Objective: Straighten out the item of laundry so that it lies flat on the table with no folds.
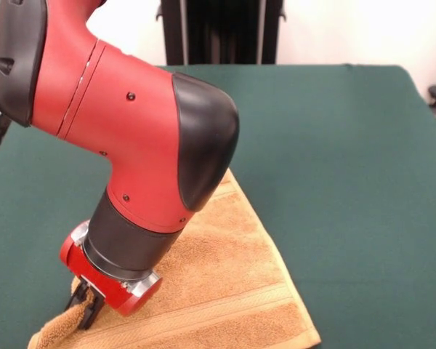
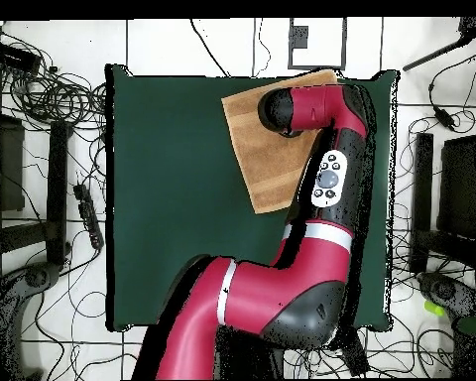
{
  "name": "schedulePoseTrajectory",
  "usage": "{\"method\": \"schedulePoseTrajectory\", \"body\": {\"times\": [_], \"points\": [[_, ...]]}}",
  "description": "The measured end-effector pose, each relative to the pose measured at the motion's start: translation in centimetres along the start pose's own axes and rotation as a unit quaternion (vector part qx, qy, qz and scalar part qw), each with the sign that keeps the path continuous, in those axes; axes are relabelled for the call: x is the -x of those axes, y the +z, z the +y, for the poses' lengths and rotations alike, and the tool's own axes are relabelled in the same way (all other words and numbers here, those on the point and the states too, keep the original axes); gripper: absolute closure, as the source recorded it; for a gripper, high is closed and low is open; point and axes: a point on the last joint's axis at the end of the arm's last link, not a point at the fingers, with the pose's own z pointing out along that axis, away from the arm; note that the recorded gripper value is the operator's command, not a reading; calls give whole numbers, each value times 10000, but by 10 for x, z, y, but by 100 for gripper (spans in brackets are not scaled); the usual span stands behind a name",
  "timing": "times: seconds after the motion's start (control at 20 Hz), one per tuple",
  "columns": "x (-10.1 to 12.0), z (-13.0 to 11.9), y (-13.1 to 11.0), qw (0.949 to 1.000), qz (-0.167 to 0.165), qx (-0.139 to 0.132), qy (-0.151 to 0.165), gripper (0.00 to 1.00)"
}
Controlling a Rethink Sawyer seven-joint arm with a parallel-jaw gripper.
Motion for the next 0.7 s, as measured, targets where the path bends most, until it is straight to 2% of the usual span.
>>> {"method": "schedulePoseTrajectory", "body": {"times": [0.7], "points": [[1,8,0,9997,-183,-78,-158,100]]}}
